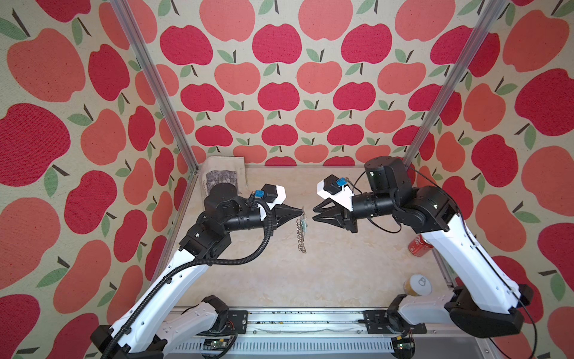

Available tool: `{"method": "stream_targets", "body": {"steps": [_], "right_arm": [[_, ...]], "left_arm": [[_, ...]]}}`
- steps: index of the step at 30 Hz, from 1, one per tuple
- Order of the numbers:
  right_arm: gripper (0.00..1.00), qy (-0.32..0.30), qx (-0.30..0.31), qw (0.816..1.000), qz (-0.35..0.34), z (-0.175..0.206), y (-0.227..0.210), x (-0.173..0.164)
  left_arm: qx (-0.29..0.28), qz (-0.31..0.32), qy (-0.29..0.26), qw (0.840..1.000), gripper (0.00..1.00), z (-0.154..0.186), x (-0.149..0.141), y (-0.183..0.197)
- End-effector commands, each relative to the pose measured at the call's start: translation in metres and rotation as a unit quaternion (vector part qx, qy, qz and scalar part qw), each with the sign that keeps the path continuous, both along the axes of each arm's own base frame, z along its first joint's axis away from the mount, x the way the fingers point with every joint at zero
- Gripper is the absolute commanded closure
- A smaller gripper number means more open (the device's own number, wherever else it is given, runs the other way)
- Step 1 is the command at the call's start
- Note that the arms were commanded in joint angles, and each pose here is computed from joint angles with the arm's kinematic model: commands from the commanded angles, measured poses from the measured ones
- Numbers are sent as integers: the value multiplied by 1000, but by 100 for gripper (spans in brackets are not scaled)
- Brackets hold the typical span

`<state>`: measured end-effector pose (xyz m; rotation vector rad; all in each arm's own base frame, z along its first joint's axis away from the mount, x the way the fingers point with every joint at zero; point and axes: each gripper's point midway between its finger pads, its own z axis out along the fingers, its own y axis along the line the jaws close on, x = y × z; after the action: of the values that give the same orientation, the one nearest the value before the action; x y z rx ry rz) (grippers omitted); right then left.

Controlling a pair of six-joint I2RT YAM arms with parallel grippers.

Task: Attach keys to a key ring
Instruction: Insert the key into the keyring.

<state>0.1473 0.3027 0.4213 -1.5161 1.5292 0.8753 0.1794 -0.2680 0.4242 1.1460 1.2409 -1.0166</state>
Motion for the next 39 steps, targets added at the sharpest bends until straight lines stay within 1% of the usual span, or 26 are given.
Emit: {"method": "stream_targets", "body": {"steps": [1,6,11,24,32,39], "right_arm": [[73,4,48,999,-1,19,2,-3],[74,7,89,996,7,30,8,-5],[76,1,109,994,3,34,13,0],[81,26,115,993,14,33,20,1],[99,40,103,994,17,25,23,1],[100,52,100,993,19,17,23,-2]], "left_arm": [[-65,-16,-45,997,100,36,-8,3],[-92,-25,-58,994,100,43,-10,3],[-111,-38,-62,991,100,47,-11,1],[-111,-38,-78,990,100,45,-11,-3],[-117,-30,-90,989,100,49,-9,-2],[-127,-15,-102,987,100,54,-7,2]]}}
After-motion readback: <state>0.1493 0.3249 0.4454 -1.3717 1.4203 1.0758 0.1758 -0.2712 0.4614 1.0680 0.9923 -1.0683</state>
